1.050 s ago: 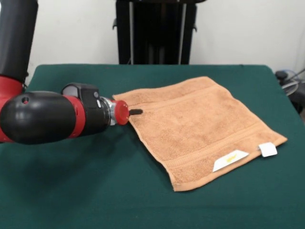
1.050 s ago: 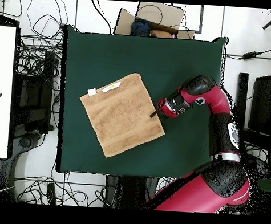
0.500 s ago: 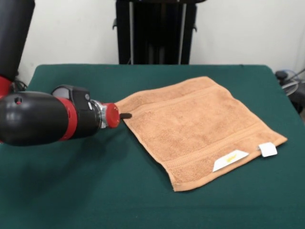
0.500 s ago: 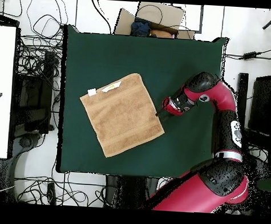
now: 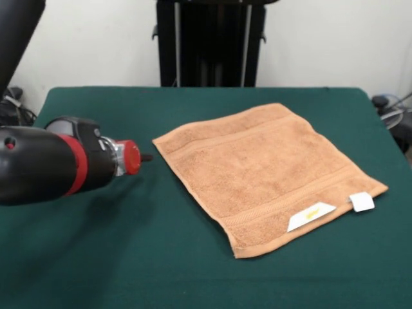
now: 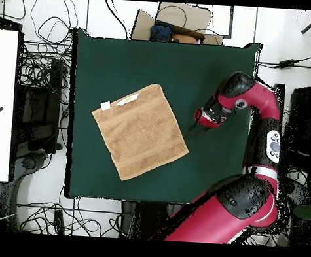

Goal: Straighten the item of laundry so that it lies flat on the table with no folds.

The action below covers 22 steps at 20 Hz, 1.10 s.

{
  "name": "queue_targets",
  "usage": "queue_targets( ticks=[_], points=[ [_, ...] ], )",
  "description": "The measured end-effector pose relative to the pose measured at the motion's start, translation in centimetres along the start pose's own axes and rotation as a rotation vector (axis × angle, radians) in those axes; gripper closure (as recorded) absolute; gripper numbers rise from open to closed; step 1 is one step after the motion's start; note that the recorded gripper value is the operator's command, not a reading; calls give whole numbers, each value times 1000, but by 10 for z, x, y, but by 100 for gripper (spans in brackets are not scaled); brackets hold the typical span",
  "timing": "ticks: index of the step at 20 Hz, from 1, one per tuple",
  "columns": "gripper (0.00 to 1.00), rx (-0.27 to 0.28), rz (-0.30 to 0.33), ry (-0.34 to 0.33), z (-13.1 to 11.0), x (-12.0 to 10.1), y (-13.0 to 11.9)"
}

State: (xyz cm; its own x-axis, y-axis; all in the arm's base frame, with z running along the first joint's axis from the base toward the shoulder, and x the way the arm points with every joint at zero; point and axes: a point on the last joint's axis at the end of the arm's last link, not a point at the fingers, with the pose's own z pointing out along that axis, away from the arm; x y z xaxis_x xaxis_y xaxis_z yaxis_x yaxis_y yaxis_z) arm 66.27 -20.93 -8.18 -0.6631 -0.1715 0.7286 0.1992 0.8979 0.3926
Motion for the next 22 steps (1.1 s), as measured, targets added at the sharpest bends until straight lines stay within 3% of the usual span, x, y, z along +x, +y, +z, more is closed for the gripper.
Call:
queue_targets(
  ticks=[11, 17, 22],
  points=[
    [0, 235, -64, 19, -60, 6, -60],
    [0, 273, -109, 10, -80, 11, -85],
    [0, 270, -115, -11, -88, 10, -96]
  ],
)
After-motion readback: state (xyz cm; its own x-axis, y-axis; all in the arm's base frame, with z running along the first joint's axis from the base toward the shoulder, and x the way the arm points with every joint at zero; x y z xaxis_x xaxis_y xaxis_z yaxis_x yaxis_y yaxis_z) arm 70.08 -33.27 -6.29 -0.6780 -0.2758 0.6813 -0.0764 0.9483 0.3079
